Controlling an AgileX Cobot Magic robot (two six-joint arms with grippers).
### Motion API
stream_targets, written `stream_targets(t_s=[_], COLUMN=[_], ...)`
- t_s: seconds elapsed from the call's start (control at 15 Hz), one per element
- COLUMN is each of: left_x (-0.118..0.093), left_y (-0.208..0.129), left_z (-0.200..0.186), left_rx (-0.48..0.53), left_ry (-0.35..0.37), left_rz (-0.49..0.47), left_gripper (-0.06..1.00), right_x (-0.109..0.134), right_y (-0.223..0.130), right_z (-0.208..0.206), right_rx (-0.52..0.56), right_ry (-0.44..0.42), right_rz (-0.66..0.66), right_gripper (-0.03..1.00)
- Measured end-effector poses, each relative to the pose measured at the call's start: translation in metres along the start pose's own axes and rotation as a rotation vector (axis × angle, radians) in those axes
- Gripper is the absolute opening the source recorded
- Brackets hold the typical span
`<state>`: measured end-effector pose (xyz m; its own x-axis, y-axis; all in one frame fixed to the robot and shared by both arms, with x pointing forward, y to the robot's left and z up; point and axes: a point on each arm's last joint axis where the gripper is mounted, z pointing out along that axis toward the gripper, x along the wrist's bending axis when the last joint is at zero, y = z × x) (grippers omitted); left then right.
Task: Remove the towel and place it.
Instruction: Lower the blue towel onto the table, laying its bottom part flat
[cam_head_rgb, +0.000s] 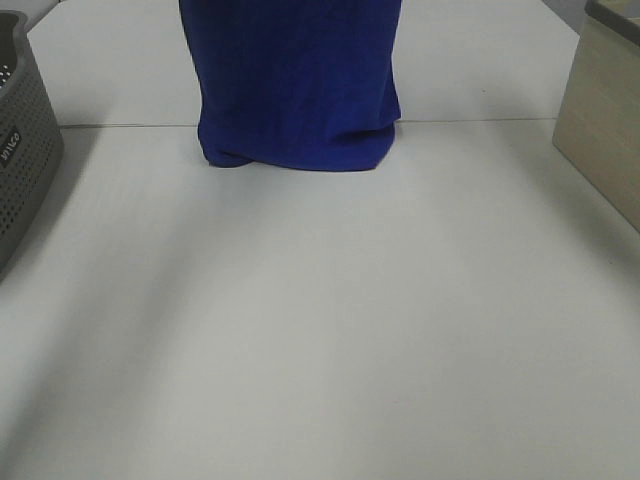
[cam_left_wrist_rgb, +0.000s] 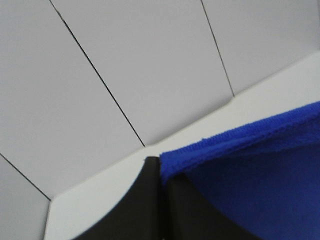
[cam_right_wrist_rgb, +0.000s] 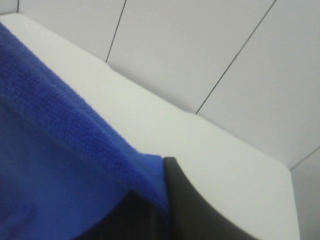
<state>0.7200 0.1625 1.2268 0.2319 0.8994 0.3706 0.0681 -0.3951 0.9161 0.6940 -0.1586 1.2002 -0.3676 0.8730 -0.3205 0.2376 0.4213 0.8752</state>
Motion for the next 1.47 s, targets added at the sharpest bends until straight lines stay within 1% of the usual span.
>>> stream_targets(t_s=[0.07, 0.13, 0.2, 0.33, 0.47, 0.6, 0.67, 0.8, 0.93, 1.07, 1.2, 1.33, 1.4, 1.47], left_x=[0.000, 0.000, 0.001, 0.004, 0.007, 0.008, 0.005, 0.002, 0.000, 0.002, 0.003, 0.000, -0.006, -0.012], left_y=[0.005, 0.010, 0.013, 0.019, 0.024, 0.024, 0.016, 0.006, 0.001, 0.001, -0.001, -0.006, -0.018, -0.031], left_z=[-0.016, -0.030, -0.038, -0.067, -0.083, -0.090, -0.090, -0.100, -0.119, -0.146, -0.166, -0.188, -0.204, -0.209], left_rx=[0.071, 0.126, 0.146, 0.266, 0.306, 0.326, 0.375, 0.447, 0.491, 0.500, 0.511, 0.522, 0.555, 0.598], left_ry=[-0.059, -0.108, -0.125, -0.192, -0.210, -0.210, -0.221, -0.243, -0.274, -0.294, -0.304, -0.337, -0.379, -0.403], left_rz=[-0.023, -0.029, -0.035, -0.041, -0.077, -0.104, -0.118, -0.116, -0.125, -0.133, -0.137, -0.158, -0.181, -0.188], left_gripper=[0.00, 0.00, 0.00, 0.00, 0.00, 0.00, 0.00, 0.00, 0.00, 0.00, 0.00, 0.00, 0.00, 0.00], right_x=[0.000, 0.000, 0.000, 0.004, 0.012, 0.015, 0.017, 0.019, 0.023, 0.030, 0.035, 0.039, 0.045, 0.049], right_y=[0.003, 0.009, 0.011, 0.015, 0.012, 0.011, 0.012, 0.010, 0.003, -0.006, -0.010, -0.017, -0.033, -0.043], right_z=[-0.020, -0.042, -0.052, -0.085, -0.103, -0.105, -0.105, -0.105, -0.113, -0.128, -0.143, -0.161, -0.175, -0.180], right_rx=[0.070, 0.107, 0.128, 0.199, 0.293, 0.315, 0.319, 0.332, 0.363, 0.398, 0.408, 0.418, 0.459, 0.489], right_ry=[0.039, 0.074, 0.097, 0.193, 0.293, 0.328, 0.339, 0.356, 0.381, 0.428, 0.462, 0.486, 0.504, 0.518], right_rz=[0.020, 0.040, 0.052, 0.093, 0.115, 0.123, 0.150, 0.187, 0.210, 0.243, 0.259, 0.275, 0.290, 0.300], right_gripper=[0.02, 0.02, 0.02, 0.02, 0.02, 0.02, 0.02, 0.02, 0.02, 0.02, 0.02, 0.02, 0.02, 0.02])
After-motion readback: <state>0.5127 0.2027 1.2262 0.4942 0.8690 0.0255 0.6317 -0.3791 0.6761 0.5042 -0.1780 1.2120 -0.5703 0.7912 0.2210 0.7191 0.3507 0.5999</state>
